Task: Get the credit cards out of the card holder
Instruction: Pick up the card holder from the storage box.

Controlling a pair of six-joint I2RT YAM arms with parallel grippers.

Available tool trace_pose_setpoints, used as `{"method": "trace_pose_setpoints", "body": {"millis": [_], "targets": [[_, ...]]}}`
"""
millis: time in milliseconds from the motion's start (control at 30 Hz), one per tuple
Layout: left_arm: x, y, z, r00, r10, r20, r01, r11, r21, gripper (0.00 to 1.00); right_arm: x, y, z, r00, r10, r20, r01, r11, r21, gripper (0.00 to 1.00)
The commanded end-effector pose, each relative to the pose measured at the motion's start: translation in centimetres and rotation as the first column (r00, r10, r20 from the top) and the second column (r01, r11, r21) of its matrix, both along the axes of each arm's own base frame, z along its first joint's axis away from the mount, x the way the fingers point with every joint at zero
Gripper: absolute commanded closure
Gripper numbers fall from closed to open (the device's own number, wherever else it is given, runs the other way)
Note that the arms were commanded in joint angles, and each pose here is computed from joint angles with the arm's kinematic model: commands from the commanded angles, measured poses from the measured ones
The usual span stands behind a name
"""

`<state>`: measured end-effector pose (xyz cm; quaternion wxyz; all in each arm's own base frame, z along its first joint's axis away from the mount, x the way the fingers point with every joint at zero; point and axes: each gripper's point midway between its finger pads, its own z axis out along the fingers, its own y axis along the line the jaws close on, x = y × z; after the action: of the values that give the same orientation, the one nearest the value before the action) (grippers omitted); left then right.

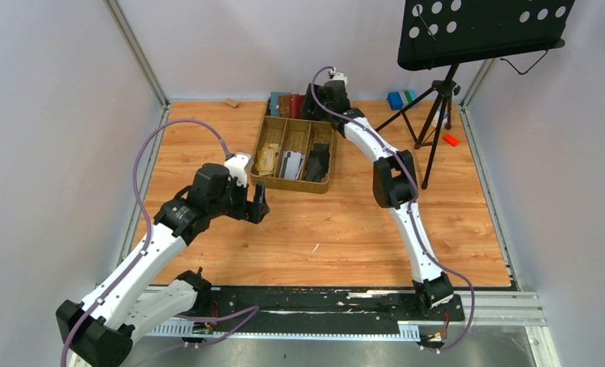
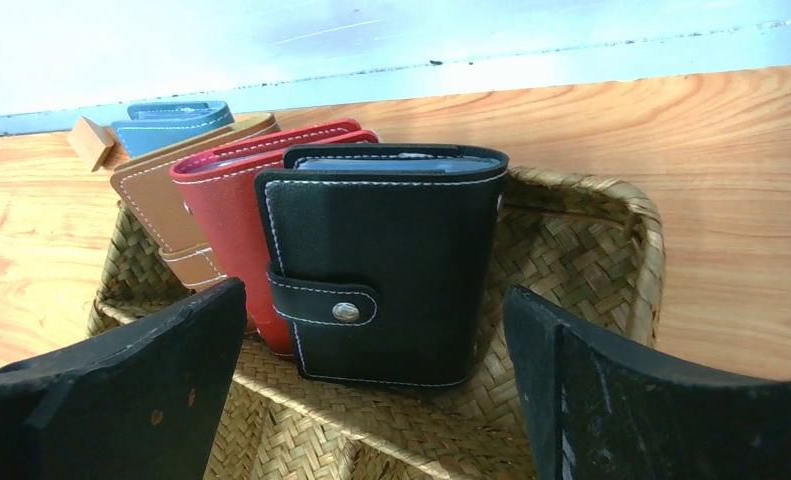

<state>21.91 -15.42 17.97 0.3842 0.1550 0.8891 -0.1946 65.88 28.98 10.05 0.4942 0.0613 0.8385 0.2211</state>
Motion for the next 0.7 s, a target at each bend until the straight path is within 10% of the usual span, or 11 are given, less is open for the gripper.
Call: {"method": "trace_pose_setpoints", "body": {"millis": [0,367,667], "targets": [[1.0,-1.0,0.0,0.999,-0.026,0.033,0.027,1.0,-0.017,0.0,0.7,0.5,-0.2,0.999,0.025,0.029,-0.025,1.0,0.009,0.0],[1.4,-1.5,-0.7,0.999,-0.028,0.033,0.029,0.999,-0.032,0.0,-0.6,3.0,-4.6,0.987,0.067,-0.144,-0.033,0.974,0.225,0.03],[1.6,-1.5,-0.7,0.999,-0.035,0.032,0.036,0.999,-0.021,0.0,-0.3,3.1,-1.2,0.996,0.071,-0.061,-0.054,0.969,0.243,0.77]]}}
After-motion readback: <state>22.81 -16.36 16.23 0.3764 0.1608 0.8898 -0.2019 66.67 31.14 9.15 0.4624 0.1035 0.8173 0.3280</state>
